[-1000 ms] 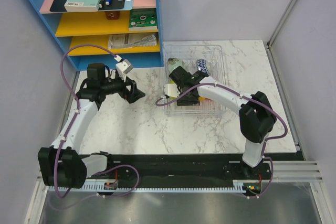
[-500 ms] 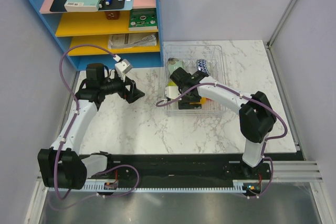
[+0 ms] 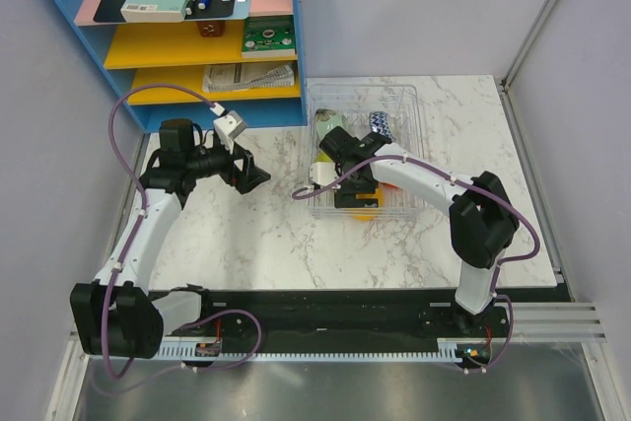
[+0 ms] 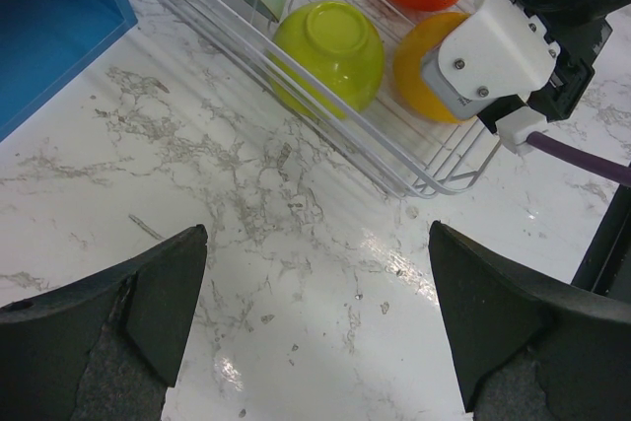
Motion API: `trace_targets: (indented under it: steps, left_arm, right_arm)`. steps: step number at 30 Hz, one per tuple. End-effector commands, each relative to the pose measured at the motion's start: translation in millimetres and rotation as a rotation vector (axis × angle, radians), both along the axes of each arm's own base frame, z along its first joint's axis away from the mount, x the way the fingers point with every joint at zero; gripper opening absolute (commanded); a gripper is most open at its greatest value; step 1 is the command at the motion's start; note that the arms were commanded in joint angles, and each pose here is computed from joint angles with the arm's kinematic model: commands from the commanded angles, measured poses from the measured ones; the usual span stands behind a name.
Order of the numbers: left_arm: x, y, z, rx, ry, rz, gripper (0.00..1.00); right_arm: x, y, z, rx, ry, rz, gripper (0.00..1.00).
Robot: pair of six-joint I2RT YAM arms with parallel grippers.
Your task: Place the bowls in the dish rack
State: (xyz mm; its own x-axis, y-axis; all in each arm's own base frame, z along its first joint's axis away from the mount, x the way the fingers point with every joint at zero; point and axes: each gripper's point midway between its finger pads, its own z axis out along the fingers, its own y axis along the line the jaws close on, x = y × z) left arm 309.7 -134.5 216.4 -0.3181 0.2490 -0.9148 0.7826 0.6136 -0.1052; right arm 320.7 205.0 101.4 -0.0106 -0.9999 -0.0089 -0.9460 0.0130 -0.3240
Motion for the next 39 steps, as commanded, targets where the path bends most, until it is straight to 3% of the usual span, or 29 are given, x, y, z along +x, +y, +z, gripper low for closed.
trace_targets:
  steps: [1, 8, 12, 19, 24, 29, 39]
  left_arm:
    - [1.5, -1.0, 10.3, -0.002, -0.073, -0.028, 1.00]
    - [-1.2, -0.9, 15.5, -0.004, -0.094, -0.031, 1.00]
    - [-1.8, 1.3, 23.7, -0.002, -0.114, -0.017, 1.00]
    - [-7.9, 6.2, 53.7, 0.034, -0.182, -0.026, 1.00]
    - [-17.9, 14.8, 80.0, 0.030, -0.227, -0.010, 1.00]
    - [-27.2, 26.5, 100.3, 0.042, -0.273, 0.017, 1.00]
    - [-38.4, 21.3, 102.0, 0.010, -0.253, -0.002, 1.00]
  right_arm:
    - [12.2, 14.1, 51.6, 0.111, -0.128, -0.045, 0.93]
    - [33.4, 13.5, 137.4, 0.320, -0.402, -0.204, 0.98]
    - [26.2, 13.2, 176.9, 0.546, -0.447, -0.287, 0.97]
    - [16.5, -60.1, 257.6, 0.849, -0.547, -0.466, 0.97]
    - [-10.9, -97.1, 263.0, 0.911, -0.557, -0.529, 0.97]
    - [-47.5, -92.7, 250.1, 0.976, -0.473, -0.501, 0.97]
    - [-60.9, -105.2, 265.6, 1.017, -0.559, -0.506, 0.97]
